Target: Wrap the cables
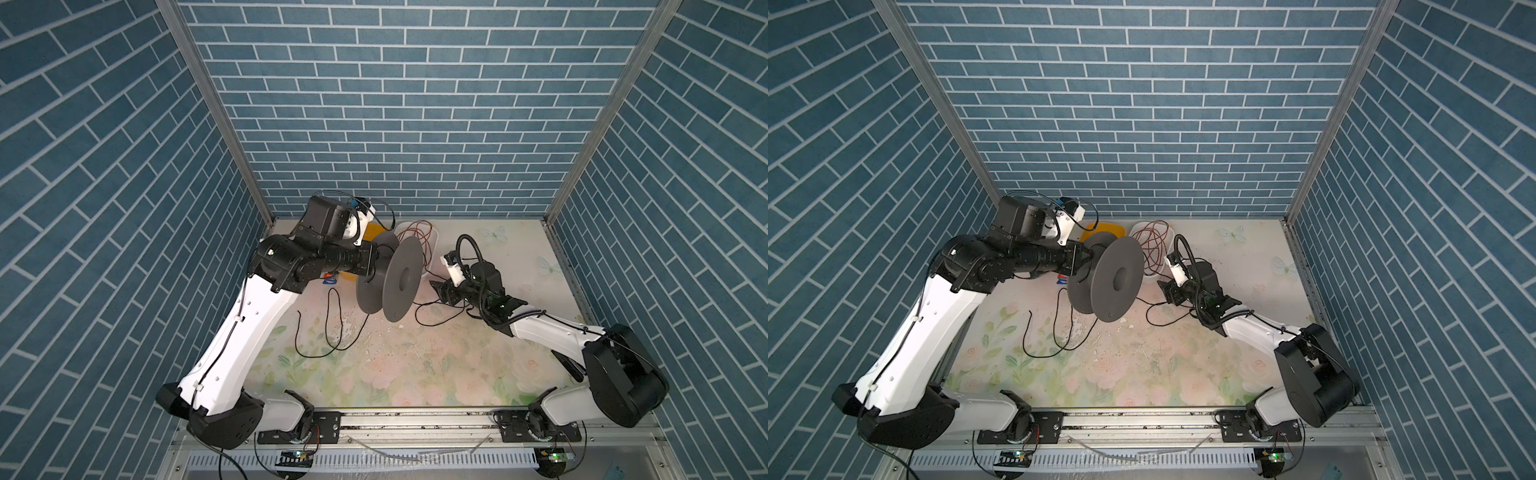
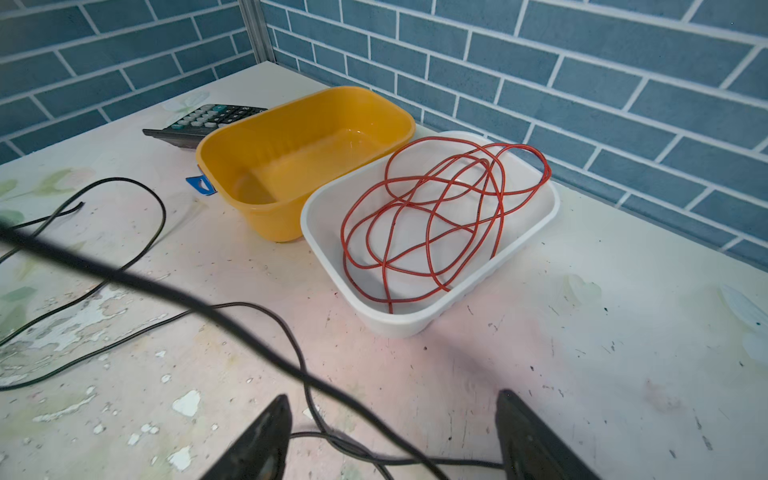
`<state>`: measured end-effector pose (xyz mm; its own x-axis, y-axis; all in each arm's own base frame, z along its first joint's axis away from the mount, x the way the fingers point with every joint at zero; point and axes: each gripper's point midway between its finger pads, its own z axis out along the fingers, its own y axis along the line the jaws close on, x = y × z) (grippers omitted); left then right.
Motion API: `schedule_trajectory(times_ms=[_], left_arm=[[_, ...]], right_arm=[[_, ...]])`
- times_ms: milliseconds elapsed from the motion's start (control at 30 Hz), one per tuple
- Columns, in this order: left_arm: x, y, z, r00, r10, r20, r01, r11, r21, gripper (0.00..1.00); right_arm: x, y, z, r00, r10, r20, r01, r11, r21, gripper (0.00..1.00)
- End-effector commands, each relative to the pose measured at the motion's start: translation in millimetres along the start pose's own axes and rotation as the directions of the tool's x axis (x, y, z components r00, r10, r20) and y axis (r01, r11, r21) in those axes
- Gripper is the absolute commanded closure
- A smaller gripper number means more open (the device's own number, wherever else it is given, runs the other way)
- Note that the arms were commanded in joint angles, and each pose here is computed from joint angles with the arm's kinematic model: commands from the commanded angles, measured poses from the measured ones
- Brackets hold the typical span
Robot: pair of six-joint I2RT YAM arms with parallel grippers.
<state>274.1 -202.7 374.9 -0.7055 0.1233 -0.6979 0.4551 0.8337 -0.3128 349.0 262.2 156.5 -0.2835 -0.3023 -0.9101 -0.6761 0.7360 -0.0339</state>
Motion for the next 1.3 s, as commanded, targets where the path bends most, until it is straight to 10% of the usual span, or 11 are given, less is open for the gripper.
schedule_trajectory(times_ms=[0,433,833,1267], left_arm=[[-14.3,-9.4,-18.8,0.998,0.003,0.069,-0.006,0.999,0.044,1.0],[-29.2,-3.6,-20.7,0.988,-0.11,0.109,0.095,0.986,0.137,1.0],[-44.6,30.0,-0.3,0.912,-0.343,0.226,0.309,0.935,0.172,1.0],[-34.4,96.1,13.6,0.84,-0.38,0.388,0.44,0.895,-0.077,1.0]], right_arm=[[-16.4,4.6,4.3,0.996,-0.042,0.08,0.046,0.998,-0.04,0.32],[9.8,15.3,5.5,0.998,0.061,0.028,-0.058,0.995,-0.085,0.99],[21.8,70.6,-11.1,0.998,-0.054,-0.032,0.053,0.998,-0.037,1.0],[-14.7,154.5,-39.9,0.979,-0.2,0.03,0.202,0.967,-0.155,1.0]])
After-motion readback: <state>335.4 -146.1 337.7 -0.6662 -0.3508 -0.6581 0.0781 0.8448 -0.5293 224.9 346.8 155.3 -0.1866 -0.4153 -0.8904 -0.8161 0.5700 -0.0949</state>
